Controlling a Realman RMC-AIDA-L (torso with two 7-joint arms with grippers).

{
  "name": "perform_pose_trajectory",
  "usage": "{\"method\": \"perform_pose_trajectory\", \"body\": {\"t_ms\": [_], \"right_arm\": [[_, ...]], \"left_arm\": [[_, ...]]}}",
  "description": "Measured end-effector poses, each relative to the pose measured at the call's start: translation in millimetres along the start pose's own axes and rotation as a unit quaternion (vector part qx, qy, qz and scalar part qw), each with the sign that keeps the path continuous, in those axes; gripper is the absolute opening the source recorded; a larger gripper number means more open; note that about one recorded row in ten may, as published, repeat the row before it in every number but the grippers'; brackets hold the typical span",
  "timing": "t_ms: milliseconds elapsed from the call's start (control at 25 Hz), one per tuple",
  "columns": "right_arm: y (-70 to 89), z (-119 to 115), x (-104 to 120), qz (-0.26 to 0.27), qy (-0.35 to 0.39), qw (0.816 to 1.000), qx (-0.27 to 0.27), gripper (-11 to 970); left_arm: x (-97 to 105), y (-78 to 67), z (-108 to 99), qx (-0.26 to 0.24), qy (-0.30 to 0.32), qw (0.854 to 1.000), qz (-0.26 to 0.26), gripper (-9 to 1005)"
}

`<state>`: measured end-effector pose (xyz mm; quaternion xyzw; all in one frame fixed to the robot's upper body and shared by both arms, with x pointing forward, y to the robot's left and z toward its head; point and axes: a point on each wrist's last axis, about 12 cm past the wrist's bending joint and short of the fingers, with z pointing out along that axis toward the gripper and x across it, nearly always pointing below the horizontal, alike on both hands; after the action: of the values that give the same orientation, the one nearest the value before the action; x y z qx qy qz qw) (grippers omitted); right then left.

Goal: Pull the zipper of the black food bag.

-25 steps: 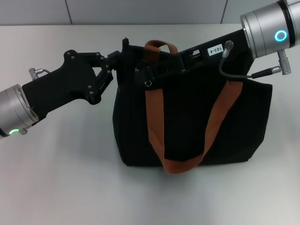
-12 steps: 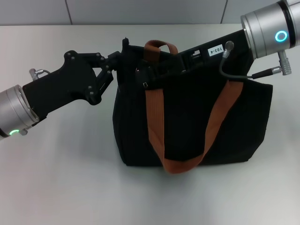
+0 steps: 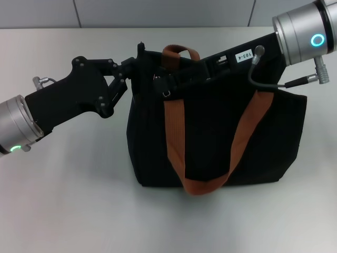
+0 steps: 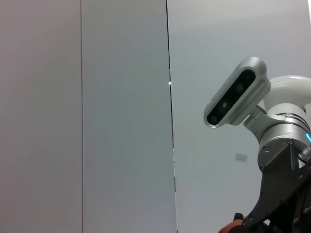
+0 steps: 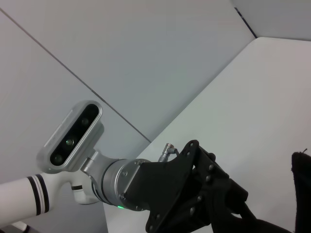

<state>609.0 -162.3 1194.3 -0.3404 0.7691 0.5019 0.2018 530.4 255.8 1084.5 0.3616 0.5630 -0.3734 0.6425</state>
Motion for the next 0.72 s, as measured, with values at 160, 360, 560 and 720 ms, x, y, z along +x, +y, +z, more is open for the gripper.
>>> {"method": "perform_pose_trajectory", "body": {"t_ms": [160,360,560,720], "right_arm": [[-0.8,-0.2,0.2,0.001,0.001,1.0,0.003,304],[-1.9,0.0,0.5,0.002,0.001,1.0,0.007,278],[-1.9,0.4,0.1,0.003,0.0,1.0,0.008,252],[-1.8,0.6,0.0,0.003,0.0,1.0,0.008,231]], "left_arm": [[-0.3,0.0,0.0,0.001,-0.001,1.0,0.001,17],[-0.3,0.0,0.0,0.001,-0.001,1.0,0.001,17],[-0.4,0.0,0.0,0.001,-0.001,1.0,0.001,16],[-0.7,0.2,0.2,0.001,-0.001,1.0,0.001,16]]}}
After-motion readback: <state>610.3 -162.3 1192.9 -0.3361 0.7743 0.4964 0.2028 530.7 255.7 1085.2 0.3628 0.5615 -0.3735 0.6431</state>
